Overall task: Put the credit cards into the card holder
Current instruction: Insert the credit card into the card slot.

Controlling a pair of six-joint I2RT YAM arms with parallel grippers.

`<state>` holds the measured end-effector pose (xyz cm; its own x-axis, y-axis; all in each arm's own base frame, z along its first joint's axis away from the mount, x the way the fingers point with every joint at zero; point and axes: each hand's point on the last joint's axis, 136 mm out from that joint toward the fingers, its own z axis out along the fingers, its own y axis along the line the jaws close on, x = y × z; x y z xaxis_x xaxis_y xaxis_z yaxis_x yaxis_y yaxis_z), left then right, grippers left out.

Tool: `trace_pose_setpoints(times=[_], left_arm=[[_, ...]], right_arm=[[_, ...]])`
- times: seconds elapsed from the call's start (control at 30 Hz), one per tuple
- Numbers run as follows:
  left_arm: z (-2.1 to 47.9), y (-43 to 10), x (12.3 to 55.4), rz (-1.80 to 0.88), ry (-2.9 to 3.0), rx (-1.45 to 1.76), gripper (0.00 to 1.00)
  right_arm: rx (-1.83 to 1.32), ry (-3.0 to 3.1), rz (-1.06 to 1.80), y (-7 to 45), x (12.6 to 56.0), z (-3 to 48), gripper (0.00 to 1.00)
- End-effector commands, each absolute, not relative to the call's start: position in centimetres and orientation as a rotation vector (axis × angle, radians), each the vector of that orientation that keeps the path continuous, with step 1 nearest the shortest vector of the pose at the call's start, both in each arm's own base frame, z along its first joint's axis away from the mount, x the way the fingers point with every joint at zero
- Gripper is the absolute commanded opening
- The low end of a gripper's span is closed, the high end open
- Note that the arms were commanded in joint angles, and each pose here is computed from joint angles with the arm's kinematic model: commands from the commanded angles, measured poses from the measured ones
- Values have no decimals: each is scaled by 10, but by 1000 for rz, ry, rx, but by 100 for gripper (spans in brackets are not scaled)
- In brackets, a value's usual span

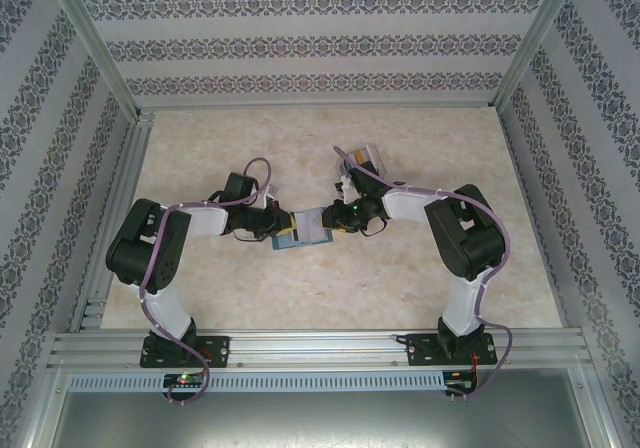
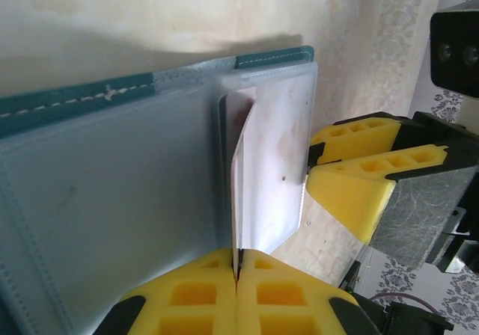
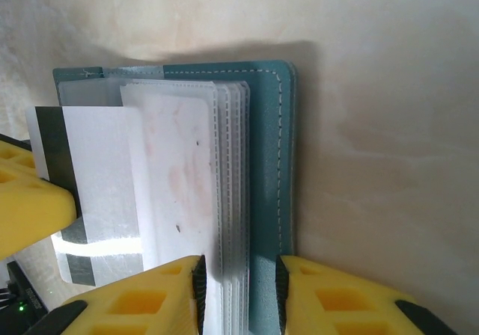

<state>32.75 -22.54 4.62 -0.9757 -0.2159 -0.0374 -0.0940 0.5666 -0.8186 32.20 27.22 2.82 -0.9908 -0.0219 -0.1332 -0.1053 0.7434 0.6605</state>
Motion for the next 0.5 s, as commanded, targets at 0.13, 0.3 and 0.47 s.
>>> trace_pose_setpoints(times=[0.13, 0.3, 0.47], left_arm=[[27, -231, 332, -1389, 2684, -292, 0], [21, -238, 333, -1387, 2704, -280, 2], [22, -244, 333, -1345, 2732, -254, 10]], right_arm=[[-130, 2802, 1071, 274, 328, 36, 34], [-132, 2806, 1077, 276, 328, 35, 34], [-141, 2816, 1079, 281, 326, 31, 34]])
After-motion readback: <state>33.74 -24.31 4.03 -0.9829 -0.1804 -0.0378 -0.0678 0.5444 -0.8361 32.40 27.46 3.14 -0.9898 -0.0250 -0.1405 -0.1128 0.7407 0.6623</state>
